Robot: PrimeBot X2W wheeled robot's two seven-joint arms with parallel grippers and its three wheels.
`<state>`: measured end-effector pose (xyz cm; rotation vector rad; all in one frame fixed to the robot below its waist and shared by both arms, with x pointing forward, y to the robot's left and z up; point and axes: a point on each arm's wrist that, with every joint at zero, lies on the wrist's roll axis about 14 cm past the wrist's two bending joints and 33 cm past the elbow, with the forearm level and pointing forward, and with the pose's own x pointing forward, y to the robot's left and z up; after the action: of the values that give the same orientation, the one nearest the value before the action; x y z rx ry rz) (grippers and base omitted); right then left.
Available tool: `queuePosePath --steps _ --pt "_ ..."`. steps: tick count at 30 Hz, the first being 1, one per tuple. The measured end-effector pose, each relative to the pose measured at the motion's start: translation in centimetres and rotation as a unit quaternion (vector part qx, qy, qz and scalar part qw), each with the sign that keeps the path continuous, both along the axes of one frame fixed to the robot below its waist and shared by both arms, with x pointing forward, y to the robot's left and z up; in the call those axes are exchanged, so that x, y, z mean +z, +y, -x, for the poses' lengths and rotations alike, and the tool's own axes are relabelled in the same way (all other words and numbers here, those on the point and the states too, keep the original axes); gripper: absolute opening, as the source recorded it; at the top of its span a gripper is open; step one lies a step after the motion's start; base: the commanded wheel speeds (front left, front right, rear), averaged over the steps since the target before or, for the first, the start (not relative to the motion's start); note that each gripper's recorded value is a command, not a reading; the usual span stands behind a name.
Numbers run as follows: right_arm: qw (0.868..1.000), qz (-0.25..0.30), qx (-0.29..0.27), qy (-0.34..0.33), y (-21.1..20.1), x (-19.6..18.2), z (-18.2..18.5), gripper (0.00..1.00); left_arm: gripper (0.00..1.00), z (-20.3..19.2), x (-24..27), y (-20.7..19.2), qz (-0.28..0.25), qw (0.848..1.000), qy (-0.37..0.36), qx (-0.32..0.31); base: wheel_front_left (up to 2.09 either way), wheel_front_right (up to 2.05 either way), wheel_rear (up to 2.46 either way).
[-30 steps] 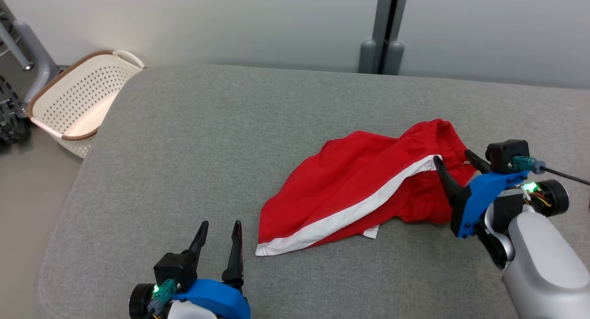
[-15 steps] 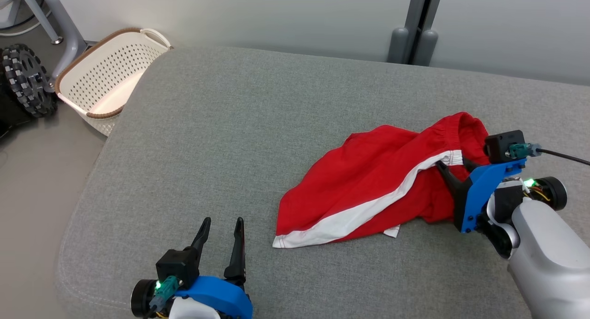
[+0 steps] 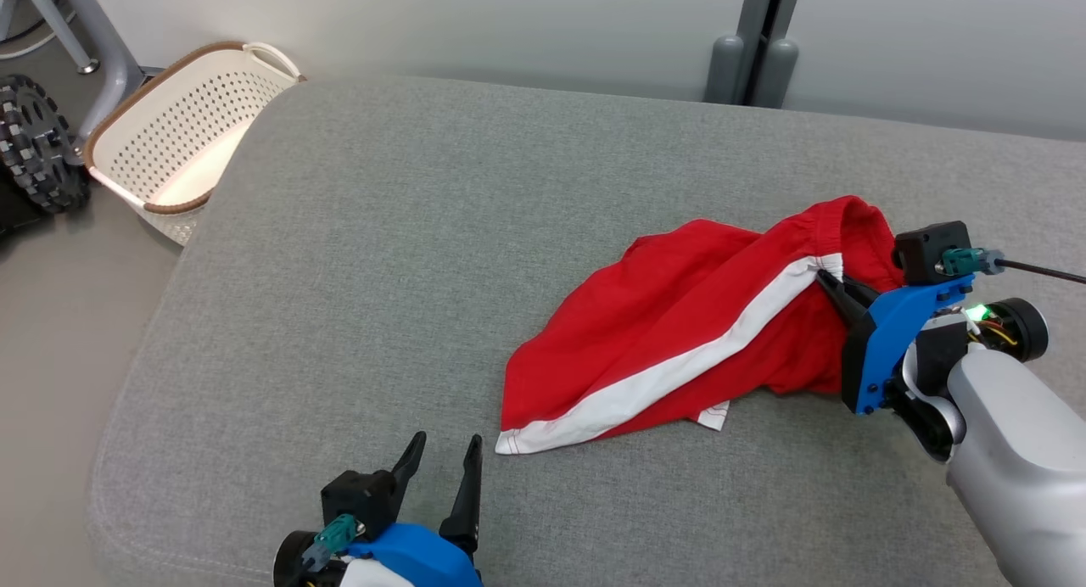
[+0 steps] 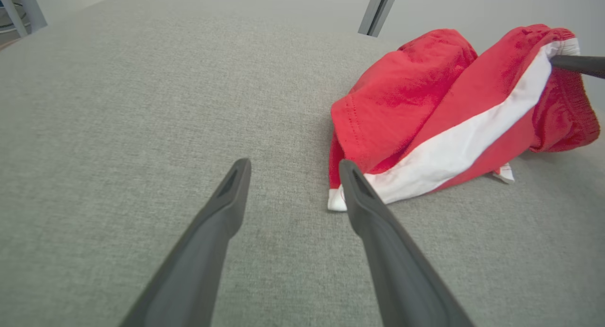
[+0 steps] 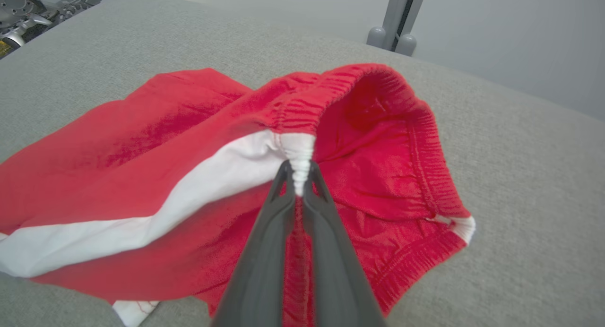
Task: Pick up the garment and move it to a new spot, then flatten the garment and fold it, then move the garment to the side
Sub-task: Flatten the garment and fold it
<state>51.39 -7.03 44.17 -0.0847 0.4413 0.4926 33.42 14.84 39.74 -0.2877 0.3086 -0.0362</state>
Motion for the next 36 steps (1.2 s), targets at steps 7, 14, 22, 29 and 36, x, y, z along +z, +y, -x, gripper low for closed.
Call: queuePosePath --steps 7,14,22,29,36 --pt "1.0 0.002 -0.013 -0.012 -2.3 0.1 0.4 0.0 1.0 -0.2 -2.3 -3.2 0.013 0.996 0.054 -0.065 0.0 0.0 0.0" --pt "0.999 -0.009 -0.028 -0.014 -3.4 0.0 0.9 0.0 0.92 -0.5 -3.5 -5.7 0.02 0.99 0.081 -0.116 0.0 0.0 0.0" --pt "0.998 -0.027 -0.041 -0.039 -4.0 1.2 1.1 0.0 0.0 -1.0 -3.1 -6.8 0.031 0.989 0.069 -0.131 0.0 0.0 0.0" --pt "0.991 -0.065 -0.048 -0.111 -4.2 6.0 1.5 0.0 0.0 -3.7 3.4 -6.1 0.064 0.992 -0.043 -0.104 0.0 0.0 0.0" --pt "0.969 -0.097 -0.053 -0.223 -6.3 13.7 3.1 0.0 0.0 -5.6 14.9 -5.1 0.098 0.967 -0.216 -0.097 0.0 0.0 0.0"
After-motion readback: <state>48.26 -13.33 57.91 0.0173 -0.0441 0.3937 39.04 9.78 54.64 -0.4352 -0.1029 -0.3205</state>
